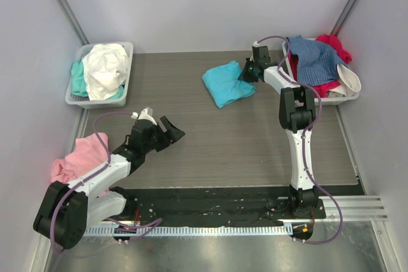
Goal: Fold and stack the t-shirts
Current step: Neatly place the folded tshirt to the corner
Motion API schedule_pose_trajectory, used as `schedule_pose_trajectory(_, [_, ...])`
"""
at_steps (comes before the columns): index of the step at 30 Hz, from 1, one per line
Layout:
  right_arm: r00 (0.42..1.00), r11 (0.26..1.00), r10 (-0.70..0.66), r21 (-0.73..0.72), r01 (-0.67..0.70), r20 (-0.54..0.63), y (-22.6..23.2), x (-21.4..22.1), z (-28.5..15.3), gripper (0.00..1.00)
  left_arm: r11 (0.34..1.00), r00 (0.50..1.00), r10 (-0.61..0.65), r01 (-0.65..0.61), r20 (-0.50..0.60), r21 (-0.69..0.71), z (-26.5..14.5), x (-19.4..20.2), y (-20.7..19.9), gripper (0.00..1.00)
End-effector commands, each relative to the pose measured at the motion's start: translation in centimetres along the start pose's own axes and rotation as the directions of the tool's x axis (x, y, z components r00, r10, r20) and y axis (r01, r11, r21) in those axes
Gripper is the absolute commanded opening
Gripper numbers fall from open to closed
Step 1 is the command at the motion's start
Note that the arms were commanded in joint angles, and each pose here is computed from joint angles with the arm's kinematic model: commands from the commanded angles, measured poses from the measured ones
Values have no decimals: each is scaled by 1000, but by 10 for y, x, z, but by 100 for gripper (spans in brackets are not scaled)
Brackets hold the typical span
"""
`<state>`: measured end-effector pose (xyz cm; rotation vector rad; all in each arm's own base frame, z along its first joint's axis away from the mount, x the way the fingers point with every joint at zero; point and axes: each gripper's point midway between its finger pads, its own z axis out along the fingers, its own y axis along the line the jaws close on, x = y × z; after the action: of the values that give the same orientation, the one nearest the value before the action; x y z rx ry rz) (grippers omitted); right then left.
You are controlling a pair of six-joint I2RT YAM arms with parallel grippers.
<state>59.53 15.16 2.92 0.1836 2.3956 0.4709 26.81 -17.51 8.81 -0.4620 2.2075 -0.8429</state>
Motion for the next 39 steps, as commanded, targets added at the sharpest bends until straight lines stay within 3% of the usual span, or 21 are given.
schedule_pose_trajectory(1, [997,965,61,253,-72,50,-77,-2,13,1,1000,1000,-2,2,27,6,-2,-5,-3,79])
schedule_pose_trajectory(9, [987,953,108,271,-138,121,-108,-36,9,1,1000,1000,-7,7,16,-7,-2,-2,1,79])
schedule_pose_trajectory(17, [985,967,80,229,-114,154,-105,-69,10,1,1000,1000,-12,12,2,-13,4,0,1,79])
schedule_pose_trajectory(24, [988,981,83,164,-105,132,-100,-69,20,2,1000,1000,-18,18,-3,-15,9,0,2,79])
schedule_pose_trajectory(28, [988,987,76,134,-94,135,-95,-71,21,18,1000,1000,-19,19,-6,-18,11,0,3,79])
schedule_pose_trajectory(29, [988,988,73,126,-90,136,-93,-71,21,28,1000,1000,-19,19,-8,-19,11,1,3,79])
schedule_pose_trajectory(34, [975,995,60,66,-76,215,-79,-89,6,55,1000,1000,-21,21,-5,-22,11,1,4,79])
schedule_pose_trajectory(39, [949,999,37,-5,-37,312,-51,-127,-29,66,1000,1000,-20,20,-3,-14,9,1,3,78])
